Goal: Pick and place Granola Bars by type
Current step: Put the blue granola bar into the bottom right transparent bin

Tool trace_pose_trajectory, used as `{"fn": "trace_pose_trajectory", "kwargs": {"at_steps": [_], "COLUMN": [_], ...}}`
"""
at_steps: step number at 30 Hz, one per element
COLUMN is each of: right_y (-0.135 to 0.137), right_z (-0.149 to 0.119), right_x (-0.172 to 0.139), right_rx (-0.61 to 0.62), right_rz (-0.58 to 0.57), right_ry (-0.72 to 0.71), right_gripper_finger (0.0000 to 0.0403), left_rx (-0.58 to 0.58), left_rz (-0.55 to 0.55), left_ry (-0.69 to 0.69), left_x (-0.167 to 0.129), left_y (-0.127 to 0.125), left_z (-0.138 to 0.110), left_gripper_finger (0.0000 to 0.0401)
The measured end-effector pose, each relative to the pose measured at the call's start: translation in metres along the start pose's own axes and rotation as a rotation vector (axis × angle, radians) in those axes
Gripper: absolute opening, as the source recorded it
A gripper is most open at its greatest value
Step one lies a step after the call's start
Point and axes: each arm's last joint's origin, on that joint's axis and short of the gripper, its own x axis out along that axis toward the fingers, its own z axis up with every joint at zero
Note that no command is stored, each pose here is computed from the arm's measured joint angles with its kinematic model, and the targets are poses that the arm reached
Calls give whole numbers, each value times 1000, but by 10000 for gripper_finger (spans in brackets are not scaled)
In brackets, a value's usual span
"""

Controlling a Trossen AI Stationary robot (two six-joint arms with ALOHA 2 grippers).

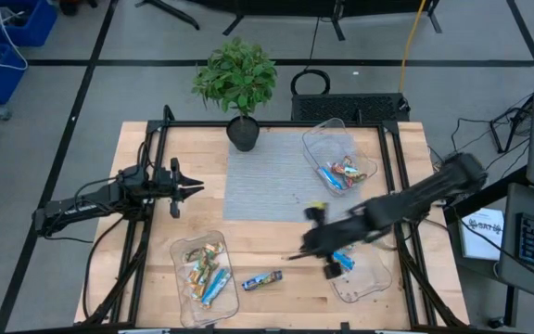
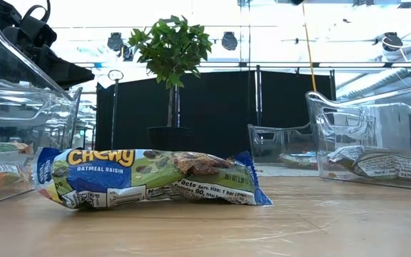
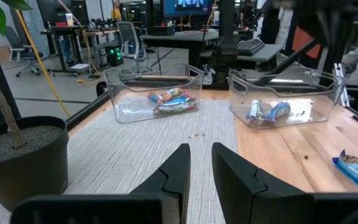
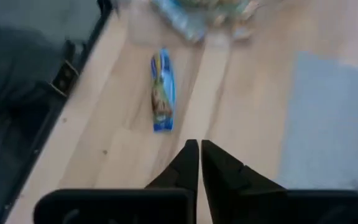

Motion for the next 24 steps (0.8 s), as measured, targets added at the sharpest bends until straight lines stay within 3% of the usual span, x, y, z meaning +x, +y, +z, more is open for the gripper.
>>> {"fn": "trace_pose_trajectory", "kwargs": {"at_steps": [4,8,16,24], "right_y": [-3,-16,-42,-60], "right_z": [-32,-84,-170,-213], "right_x": [-44,-69,-79,-81], "right_rx": [-2,68,106,118], "right_rz": [-95,-168,-330,-473], "right_ry": [-142,-279,-548,-697], "right_gripper_finger": [2,1,0,0], "left_rx": [0,0,0,0], "left_rz": [0,0,0,0], "left_ry": [0,0,0,0], "left_x": [0,0,0,0], "left_y": [0,0,0,0], "left_z": [0,0,0,0], "left_gripper_finger": [74,74,74,74]}}
